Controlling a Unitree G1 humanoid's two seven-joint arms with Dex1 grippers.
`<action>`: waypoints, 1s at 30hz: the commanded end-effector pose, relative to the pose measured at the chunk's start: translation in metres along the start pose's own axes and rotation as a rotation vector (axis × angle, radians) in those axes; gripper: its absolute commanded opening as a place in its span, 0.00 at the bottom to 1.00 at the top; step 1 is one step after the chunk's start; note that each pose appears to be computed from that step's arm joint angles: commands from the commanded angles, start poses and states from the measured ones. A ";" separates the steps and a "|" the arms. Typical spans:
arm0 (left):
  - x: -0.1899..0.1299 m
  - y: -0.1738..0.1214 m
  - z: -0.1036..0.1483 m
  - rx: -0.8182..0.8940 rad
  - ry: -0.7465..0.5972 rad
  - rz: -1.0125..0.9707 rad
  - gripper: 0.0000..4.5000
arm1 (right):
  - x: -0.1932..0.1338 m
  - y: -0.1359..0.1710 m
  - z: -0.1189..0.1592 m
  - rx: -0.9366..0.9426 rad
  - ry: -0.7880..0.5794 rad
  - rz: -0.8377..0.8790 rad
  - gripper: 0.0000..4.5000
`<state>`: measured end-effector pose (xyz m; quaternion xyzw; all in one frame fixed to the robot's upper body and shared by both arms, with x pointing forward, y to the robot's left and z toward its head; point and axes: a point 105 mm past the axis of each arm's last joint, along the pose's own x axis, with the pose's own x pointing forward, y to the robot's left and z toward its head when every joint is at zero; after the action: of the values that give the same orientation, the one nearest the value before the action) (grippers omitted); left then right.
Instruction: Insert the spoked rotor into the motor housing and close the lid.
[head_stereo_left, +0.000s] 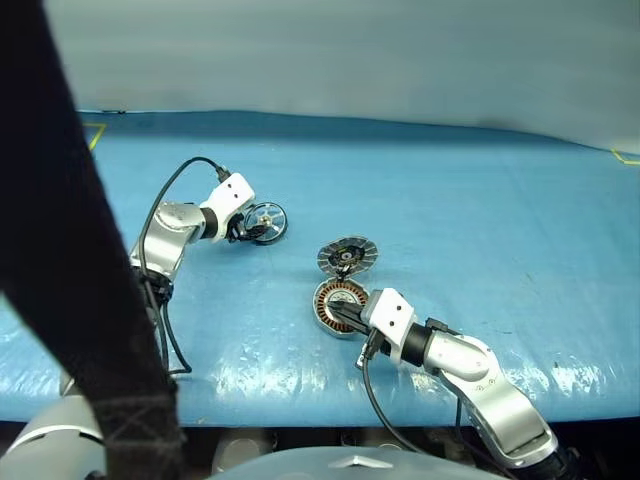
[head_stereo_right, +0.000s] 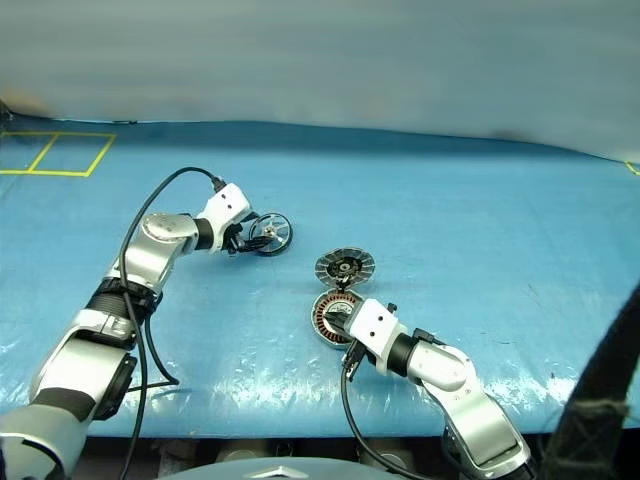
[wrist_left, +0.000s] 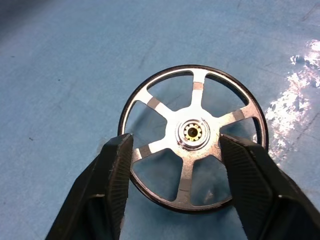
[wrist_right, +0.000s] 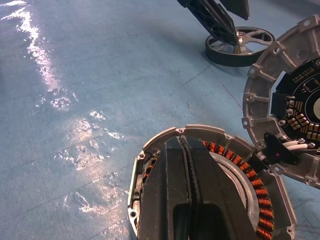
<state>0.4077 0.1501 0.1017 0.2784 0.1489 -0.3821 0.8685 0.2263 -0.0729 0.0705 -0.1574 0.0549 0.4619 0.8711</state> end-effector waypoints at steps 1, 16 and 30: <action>0.002 0.012 0.012 0.061 -0.015 0.061 0.99 | -0.002 0.001 0.013 -0.024 -0.043 -0.007 0.00; 0.001 -0.004 0.014 0.108 -0.019 -0.064 0.99 | -0.003 0.005 0.004 -0.029 -0.002 -0.010 0.00; -0.003 -0.012 0.018 0.218 -0.023 -0.110 0.58 | -0.002 0.006 -0.005 -0.040 0.029 -0.003 0.00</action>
<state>0.3960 0.1355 0.1030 0.3432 0.1282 -0.4466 0.8163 0.2213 -0.0742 0.0589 -0.1780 0.0736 0.4561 0.8688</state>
